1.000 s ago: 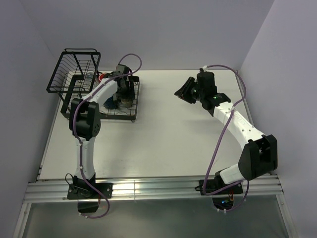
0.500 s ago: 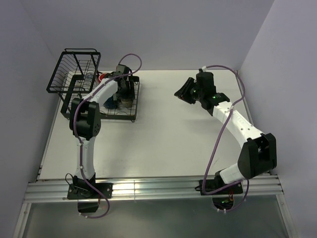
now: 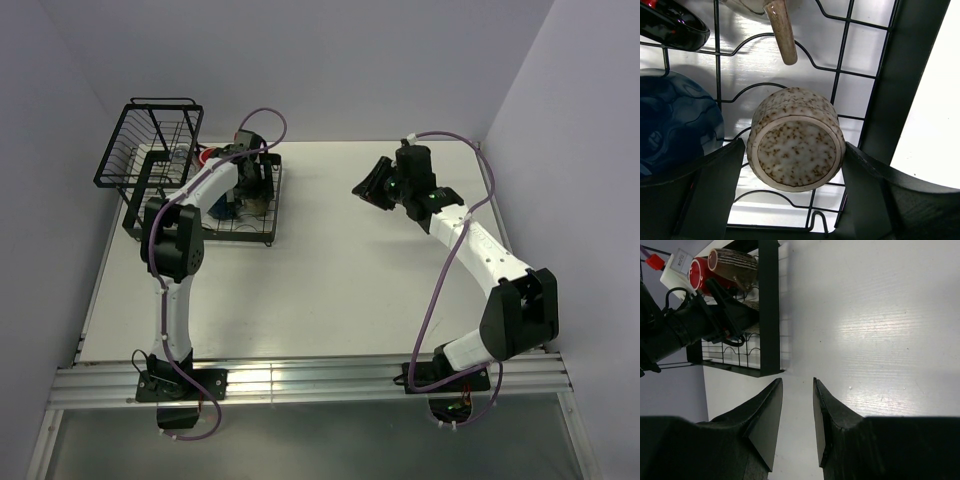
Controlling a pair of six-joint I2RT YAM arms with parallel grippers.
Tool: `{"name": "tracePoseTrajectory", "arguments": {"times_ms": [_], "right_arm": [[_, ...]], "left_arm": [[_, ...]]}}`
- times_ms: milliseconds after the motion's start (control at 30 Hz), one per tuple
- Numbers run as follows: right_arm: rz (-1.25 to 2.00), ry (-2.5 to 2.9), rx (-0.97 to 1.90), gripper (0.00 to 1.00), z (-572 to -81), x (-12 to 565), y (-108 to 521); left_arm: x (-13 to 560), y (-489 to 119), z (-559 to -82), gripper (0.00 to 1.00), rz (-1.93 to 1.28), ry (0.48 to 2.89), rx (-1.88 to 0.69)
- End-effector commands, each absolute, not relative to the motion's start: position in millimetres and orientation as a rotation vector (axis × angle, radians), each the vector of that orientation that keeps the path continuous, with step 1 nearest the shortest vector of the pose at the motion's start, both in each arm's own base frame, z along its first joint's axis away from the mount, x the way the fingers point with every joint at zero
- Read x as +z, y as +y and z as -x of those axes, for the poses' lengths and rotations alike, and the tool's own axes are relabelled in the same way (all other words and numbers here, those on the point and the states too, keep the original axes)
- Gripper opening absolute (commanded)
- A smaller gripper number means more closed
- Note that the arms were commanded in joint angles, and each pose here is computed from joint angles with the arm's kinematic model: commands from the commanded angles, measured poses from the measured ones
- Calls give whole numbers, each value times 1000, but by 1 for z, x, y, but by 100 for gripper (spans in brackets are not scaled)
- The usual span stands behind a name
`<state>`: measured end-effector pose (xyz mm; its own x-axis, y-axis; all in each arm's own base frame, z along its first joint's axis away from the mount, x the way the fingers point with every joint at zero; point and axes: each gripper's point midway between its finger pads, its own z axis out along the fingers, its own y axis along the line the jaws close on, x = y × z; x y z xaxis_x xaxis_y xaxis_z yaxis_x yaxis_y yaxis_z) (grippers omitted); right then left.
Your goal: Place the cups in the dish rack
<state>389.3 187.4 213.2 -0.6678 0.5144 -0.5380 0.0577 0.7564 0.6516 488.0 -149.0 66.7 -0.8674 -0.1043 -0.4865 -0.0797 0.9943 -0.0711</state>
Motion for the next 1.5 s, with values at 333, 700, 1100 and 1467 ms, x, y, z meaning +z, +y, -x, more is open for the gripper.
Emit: {"name": "tracePoseTrajectory", "arguments": {"times_ms": [333,700,1100,1467], "right_arm": [[-396,2162,769,39,-394,230,186],[-368,2087,710,39,-392,262,174],[-294,1945,698,50,-366,312,160],[-282,1731,620,100,-310,356,118]], "left_arm": [[140,-168,-504,84,83,2444,-122],[228,-179,-481,86,75,2286,-110],[338,-189,-381,99,28,2036,-333],[378,-165,-292,99,-37,1838,-542]]}}
